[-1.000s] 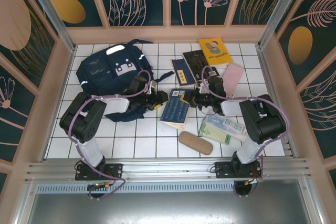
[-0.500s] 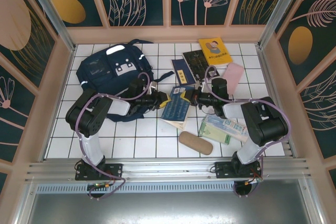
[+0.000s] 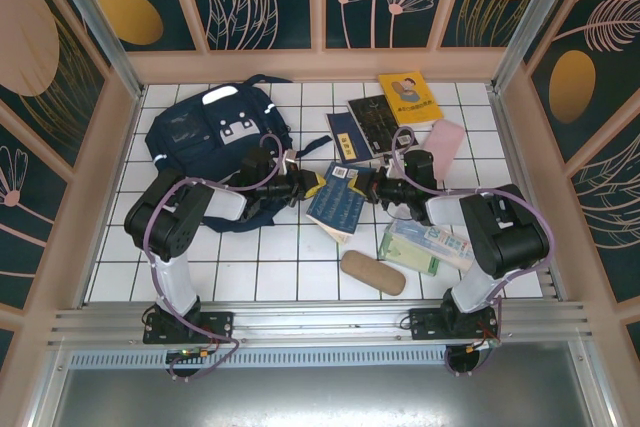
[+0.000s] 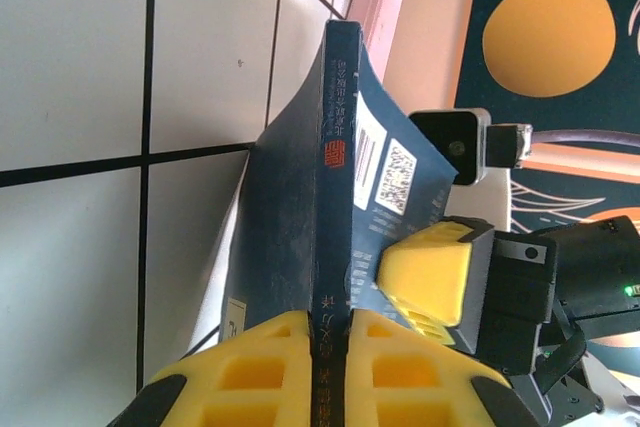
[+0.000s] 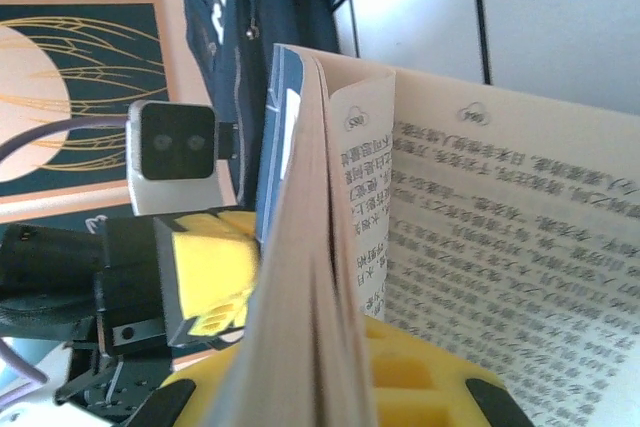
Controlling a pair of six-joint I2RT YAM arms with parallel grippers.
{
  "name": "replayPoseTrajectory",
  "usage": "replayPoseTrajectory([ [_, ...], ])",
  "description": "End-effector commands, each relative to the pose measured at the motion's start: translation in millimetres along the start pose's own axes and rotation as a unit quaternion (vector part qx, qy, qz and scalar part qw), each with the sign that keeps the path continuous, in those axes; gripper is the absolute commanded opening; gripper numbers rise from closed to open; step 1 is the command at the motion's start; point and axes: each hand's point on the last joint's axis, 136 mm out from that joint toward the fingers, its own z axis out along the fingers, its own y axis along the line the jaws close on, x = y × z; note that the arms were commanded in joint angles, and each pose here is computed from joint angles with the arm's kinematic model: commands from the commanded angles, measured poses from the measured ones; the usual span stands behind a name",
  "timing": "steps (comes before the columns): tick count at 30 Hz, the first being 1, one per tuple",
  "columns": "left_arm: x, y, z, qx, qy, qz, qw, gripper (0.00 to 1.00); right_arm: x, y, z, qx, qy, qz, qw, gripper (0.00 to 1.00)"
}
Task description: Pack books, pencil case, and school supplies into a backpack
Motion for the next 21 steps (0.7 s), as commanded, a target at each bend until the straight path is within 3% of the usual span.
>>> replayPoseTrajectory([
  [1,9,-42,-1,0.042,0.013,0.059,0.997,0.0,4,6,1,0.004,0.006,-0.028,1.0,0.05],
  [3,8,-48,-3,0.042,0.008,0.067,0.997,0.0,3,2,1,0.021,0.001,-0.028,0.999,0.19],
  [6,5,-52,-4,0.033,0.002,0.078,0.996,0.0,0,-8,-1,0.051,-0.009,-0.027,0.998,0.5],
  [9,3,-58,-7,0.033,-0.005,0.082,0.996,0.0,-3,-14,-4,0.074,-0.02,-0.027,0.997,0.62],
  [15,-7,-77,-16,0.045,-0.028,0.082,0.995,0.0,-4,-15,-10,0.086,-0.033,-0.026,0.995,0.77],
  [16,-5,-94,-23,0.058,-0.033,0.093,0.993,0.0,-3,-9,-10,0.069,-0.034,-0.025,0.997,0.79],
  [18,-6,-106,-27,0.068,-0.039,0.099,0.992,0.0,-2,4,-15,0.028,-0.044,-0.012,0.999,0.98],
  [21,-6,-123,-33,0.08,-0.047,0.105,0.99,0.0,-2,32,-22,-0.048,-0.048,-0.006,0.998,0.99],
])
